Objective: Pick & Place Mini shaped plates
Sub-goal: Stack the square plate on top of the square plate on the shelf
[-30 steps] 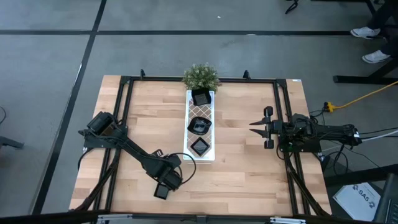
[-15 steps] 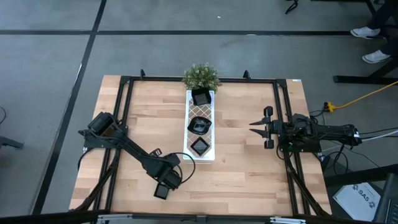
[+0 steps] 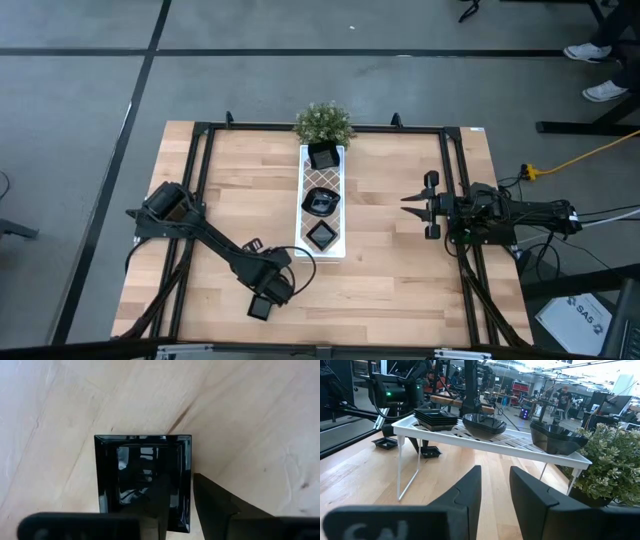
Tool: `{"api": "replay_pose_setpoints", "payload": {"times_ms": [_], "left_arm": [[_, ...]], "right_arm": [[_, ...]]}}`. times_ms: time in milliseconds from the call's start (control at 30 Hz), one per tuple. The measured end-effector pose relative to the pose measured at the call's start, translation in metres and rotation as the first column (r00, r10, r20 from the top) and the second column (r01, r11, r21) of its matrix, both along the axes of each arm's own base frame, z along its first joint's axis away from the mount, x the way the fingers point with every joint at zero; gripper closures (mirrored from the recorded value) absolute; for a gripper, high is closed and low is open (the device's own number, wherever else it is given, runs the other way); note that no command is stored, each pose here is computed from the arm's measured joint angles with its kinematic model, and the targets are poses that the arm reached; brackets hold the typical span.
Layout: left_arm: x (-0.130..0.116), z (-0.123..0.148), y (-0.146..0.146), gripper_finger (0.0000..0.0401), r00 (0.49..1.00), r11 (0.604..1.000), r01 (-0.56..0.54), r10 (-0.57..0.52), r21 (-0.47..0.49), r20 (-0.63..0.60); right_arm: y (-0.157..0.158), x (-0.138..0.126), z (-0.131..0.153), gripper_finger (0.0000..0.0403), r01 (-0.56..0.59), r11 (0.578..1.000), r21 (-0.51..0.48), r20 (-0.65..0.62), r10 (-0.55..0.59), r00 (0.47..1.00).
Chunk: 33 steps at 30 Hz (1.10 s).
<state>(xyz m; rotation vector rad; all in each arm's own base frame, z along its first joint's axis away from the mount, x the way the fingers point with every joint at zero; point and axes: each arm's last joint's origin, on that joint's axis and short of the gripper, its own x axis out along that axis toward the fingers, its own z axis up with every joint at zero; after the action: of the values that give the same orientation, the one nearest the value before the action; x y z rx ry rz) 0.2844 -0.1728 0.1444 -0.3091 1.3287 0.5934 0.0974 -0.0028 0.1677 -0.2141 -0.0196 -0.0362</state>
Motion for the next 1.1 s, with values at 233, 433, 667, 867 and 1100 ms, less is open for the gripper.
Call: {"api": "replay_pose_setpoints", "payload": {"times_ms": [233,433,667,867,1100], "left_arm": [[0.001,0.002,-0.001,0.037,1.0,1.0,0.002,-0.002,0.004,0.008],[0.001,0.002,0.0,0.0395,1.0,1.0,0.002,-0.003,0.017,0.015],[0.001,0.003,-0.002,0.0398,1.0,0.999,0.01,-0.011,0.032,0.025],[-0.001,0.016,-0.01,0.0399,0.993,0.994,0.073,-0.079,0.079,0.084],[-0.013,0.045,-0.018,0.0399,0.966,0.988,0.071,-0.102,0.135,0.236]], "right_arm": [[0.0,0.0,0.0,0.0301,0.0,1.0,0.0,0.0,0.0,1.0],[0.0,0.0,0.0,0.0301,0.0,1.0,0.0,0.0,0.0,1.0],[0.0,0.0,0.0,0.0301,0.0,1.0,0.0,0.0,0.0,1.0],[0.0,0.0,0.0,0.0301,0.0,1.0,0.0,0.0,0.0,1.0],[0.0,0.0,0.0,0.0301,0.0,1.0,0.0,0.0,0.0,1.0]]}}
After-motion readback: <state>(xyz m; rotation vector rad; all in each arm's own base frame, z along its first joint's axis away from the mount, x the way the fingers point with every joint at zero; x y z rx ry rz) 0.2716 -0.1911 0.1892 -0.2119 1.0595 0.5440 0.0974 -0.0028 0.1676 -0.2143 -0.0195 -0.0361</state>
